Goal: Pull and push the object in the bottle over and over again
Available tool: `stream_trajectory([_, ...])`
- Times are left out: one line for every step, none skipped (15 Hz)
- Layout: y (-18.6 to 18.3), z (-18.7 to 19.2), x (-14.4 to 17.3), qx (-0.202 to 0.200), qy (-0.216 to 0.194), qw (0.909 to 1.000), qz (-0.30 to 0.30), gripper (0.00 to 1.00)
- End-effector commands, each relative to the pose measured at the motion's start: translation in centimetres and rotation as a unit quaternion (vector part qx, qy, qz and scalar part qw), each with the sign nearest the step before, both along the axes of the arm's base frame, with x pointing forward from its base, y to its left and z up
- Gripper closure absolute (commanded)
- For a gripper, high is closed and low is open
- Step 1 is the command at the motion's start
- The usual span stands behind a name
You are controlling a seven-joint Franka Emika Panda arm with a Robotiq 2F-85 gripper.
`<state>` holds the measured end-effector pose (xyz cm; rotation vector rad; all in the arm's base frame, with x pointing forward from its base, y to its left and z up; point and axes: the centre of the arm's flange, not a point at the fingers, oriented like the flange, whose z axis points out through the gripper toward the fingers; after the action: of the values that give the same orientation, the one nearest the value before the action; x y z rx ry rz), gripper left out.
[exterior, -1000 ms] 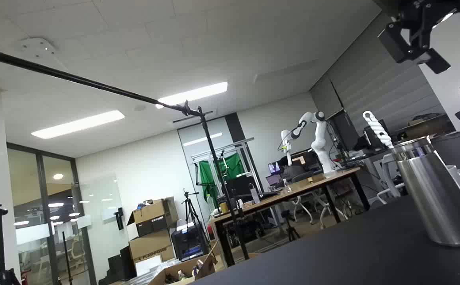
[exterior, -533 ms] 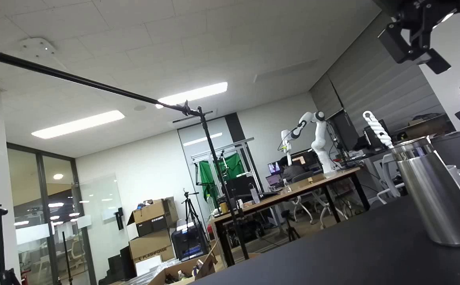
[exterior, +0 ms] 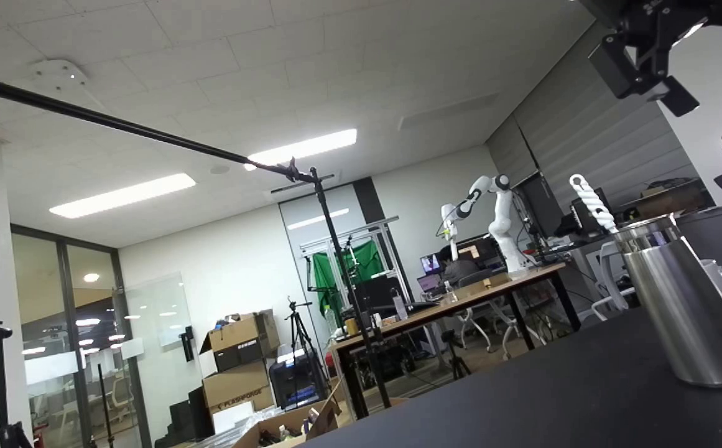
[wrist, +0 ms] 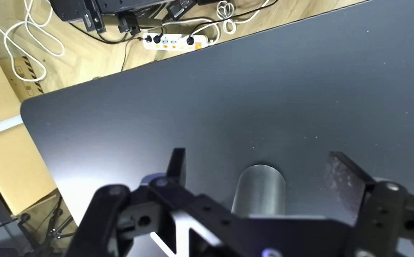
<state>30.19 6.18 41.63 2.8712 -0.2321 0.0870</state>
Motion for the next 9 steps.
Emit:
stream_trajectory([-1.1,0.7,3.3,0.031,0.012,0.9973,0.065,0.00])
stream_trajectory([-1.5,0.9,4.2,0.036,0.011,0.9953,0.089,0.00])
stream_trajectory([-1.9,1.0,5.3,0.045,0.014,0.9928,0.110,0.00])
stream_trajectory([-2.4,1.0,6.3,0.054,0.017,0.9901,0.128,0.00])
stream_trajectory([-2.9,1.1,7.4,0.063,0.023,0.9868,0.147,0.00])
stream_trajectory([-3.3,1.1,8.4,0.069,0.029,0.9841,0.161,0.00])
stream_trajectory([-3.7,1.2,9.6,0.071,0.040,0.9813,0.174,0.00])
stream_trajectory([-4.1,1.2,10.6,0.070,0.054,0.9788,0.185,0.00])
stream_trajectory([-4.4,1.3,11.7,0.070,0.069,0.9772,0.188,0.00])
